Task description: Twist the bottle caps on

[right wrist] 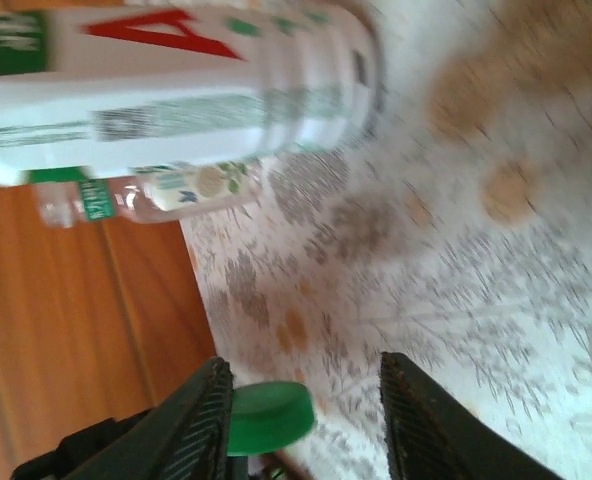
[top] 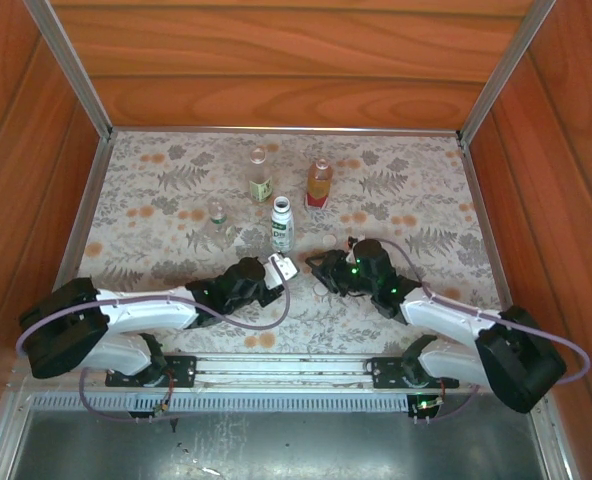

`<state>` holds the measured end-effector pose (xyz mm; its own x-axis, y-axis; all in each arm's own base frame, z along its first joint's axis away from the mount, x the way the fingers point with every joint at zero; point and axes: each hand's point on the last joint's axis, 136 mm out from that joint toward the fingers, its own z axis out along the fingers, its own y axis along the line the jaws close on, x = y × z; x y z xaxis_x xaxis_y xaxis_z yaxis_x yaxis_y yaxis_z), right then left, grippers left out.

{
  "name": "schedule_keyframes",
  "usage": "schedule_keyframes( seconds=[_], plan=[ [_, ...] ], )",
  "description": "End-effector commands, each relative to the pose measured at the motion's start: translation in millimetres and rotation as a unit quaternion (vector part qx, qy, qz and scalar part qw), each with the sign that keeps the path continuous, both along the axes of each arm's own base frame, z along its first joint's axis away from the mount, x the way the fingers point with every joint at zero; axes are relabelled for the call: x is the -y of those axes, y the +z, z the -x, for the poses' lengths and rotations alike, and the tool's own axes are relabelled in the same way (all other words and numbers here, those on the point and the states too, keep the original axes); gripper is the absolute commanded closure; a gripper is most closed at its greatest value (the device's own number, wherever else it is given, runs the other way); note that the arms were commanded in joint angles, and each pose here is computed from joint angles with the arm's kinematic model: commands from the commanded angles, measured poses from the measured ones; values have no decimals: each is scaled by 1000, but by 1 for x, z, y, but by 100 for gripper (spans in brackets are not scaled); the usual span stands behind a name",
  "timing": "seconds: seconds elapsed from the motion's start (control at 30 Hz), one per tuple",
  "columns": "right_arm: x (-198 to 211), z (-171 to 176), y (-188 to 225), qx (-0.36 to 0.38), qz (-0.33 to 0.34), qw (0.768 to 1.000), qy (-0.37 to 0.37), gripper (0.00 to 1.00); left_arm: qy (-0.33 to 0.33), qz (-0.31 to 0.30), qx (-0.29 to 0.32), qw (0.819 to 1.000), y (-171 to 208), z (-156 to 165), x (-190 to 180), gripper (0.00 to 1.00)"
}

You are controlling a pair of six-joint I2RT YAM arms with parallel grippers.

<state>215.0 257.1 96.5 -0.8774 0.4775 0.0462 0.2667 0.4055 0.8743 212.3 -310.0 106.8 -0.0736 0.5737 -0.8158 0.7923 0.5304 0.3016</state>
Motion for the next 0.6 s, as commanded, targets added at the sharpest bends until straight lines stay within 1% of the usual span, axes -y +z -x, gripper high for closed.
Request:
schedule_keyframes(
  seconds=[0.0,0.13,0.27,0.33,0.4,0.57],
  plan=[
    [-20,11,22,-72,-108,991,24,59,-2,-19,61,998,17,-8,12,94],
    [-23,10,17,-95,-131,987,23,58,-8,-27,62,998,14,-8,20,94],
    [-20,5,11,-107,-149,983,-4,57,-9,-23,59,998,14,-8,23,94],
    [-24,5,14,-110,-156,982,4,56,-6,-24,59,998,12,-9,22,94],
    [-29,5,16,-119,-165,979,16,53,-2,-26,61,998,12,-10,22,94],
    [-40,2,17,-146,-195,969,28,49,10,-34,71,997,12,-15,22,94]
  ],
)
